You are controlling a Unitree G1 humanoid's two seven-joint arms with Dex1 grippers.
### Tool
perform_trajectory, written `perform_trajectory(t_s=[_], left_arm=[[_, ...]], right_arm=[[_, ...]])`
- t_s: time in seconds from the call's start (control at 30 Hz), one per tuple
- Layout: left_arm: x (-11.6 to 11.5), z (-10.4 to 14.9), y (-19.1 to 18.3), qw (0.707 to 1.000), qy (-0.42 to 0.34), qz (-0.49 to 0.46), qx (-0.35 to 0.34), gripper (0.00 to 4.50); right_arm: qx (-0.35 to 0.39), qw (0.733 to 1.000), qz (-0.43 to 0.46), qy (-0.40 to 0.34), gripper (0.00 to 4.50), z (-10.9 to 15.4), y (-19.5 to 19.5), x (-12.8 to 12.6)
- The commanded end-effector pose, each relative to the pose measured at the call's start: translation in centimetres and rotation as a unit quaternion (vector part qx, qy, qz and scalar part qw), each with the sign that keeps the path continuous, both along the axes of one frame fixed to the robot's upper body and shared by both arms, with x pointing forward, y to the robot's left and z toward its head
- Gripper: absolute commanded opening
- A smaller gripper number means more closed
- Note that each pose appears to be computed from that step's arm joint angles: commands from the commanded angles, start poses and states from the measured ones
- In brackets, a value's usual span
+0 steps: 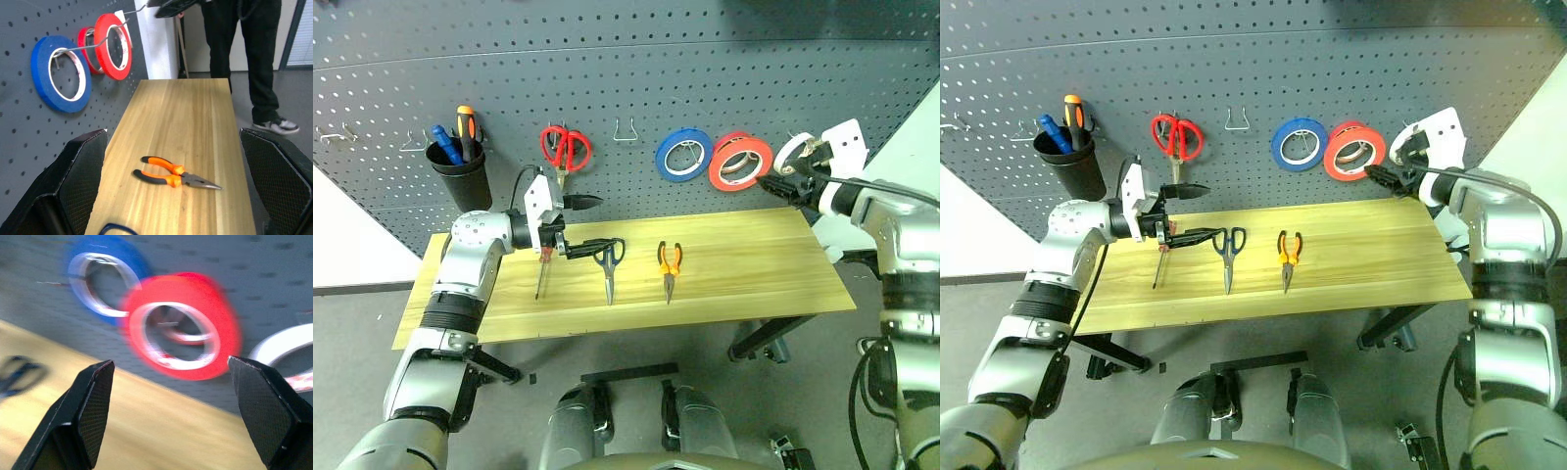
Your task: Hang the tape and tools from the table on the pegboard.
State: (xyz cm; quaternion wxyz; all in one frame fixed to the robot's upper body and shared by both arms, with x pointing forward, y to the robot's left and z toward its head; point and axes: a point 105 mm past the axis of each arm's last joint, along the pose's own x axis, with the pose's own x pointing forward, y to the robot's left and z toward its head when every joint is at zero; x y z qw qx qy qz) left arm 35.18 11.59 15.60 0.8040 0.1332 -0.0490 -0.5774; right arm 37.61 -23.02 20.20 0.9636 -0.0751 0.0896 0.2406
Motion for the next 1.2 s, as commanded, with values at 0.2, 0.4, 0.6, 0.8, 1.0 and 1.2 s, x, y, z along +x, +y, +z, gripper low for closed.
perform_trajectory(t_s=[0.2,0.4,0.6,0.8,1.0,1.2], left_arm=[[-0.1,-3.4,2.5,0.997,0.029,0.061,0.031,4.50],[0.8,-5.7,4.5,0.987,0.044,0.141,0.063,4.50],[1.2,-5.8,4.5,0.982,0.052,0.172,0.056,4.50],[0.3,-5.8,3.7,0.982,0.069,0.158,0.072,4.50],[-0.1,-5.0,3.2,0.982,0.085,0.146,0.080,4.50],[0.6,-4.6,3.1,0.980,0.083,0.156,0.092,4.50]], right_arm=[[0.039,0.996,0.038,0.076,3.88,-4.7,5.7,-1.0],[0.057,0.985,-0.018,0.161,3.88,-7.5,6.3,1.2],[0.076,0.975,-0.067,0.197,4.48,-8.6,5.9,2.5],[0.096,0.956,-0.073,0.268,4.48,-10.4,8.3,2.9],[0.113,0.939,-0.101,0.308,4.48,-11.4,9.3,3.4],[0.109,0.930,-0.153,0.315,4.48,-12.3,8.6,4.3]])
